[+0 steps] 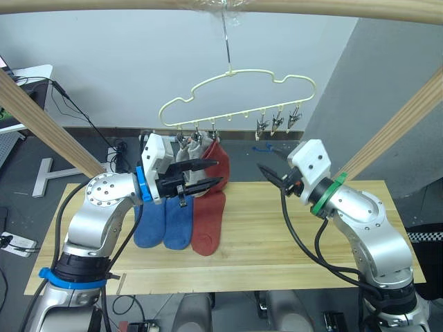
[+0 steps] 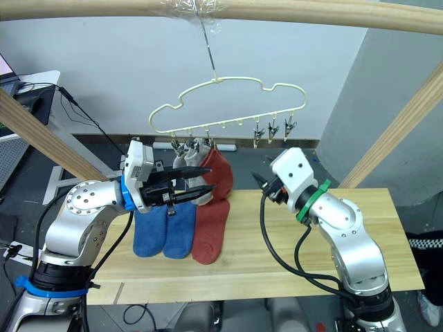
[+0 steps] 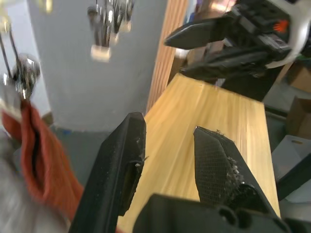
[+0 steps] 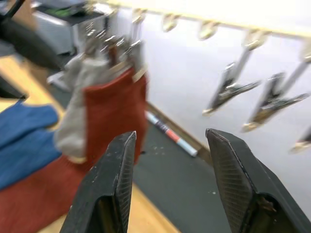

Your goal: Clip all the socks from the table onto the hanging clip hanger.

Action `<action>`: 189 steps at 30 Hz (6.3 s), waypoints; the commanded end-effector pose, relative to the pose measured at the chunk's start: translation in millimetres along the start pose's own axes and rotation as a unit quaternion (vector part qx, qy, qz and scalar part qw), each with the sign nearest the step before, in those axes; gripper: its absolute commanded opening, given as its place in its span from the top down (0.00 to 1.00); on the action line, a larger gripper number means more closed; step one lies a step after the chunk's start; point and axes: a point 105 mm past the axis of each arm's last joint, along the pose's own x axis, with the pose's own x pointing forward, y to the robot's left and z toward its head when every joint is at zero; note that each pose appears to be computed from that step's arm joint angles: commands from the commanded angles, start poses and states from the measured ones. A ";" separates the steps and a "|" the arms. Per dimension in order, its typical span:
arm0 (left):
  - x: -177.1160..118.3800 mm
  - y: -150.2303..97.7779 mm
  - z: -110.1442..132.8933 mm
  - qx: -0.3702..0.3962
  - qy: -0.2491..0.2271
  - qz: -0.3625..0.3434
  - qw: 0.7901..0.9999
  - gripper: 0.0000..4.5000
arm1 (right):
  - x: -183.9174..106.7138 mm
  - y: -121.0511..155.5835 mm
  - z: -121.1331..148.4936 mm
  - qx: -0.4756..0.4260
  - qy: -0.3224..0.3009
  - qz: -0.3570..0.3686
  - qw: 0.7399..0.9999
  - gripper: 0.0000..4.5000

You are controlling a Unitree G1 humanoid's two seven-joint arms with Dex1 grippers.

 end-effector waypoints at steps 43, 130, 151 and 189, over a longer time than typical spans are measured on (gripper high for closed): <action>15.8 11.8 32.1 0.033 -0.039 0.033 0.998 0.57 | 76.0 -24.1 28.4 0.095 -0.040 -0.062 0.993 0.47; 40.3 -1.6 -39.2 0.208 -0.043 0.204 0.956 1.00 | 73.7 -14.8 47.7 0.186 -0.070 -0.016 0.980 1.00; 46.4 8.1 -33.1 0.241 -0.070 0.259 0.933 1.00 | 73.6 -6.8 44.5 0.228 -0.056 -0.002 0.972 1.00; 51.7 11.1 -20.0 0.261 -0.102 0.303 0.911 1.00 | 73.9 -14.7 41.1 0.234 -0.045 -0.020 0.971 0.57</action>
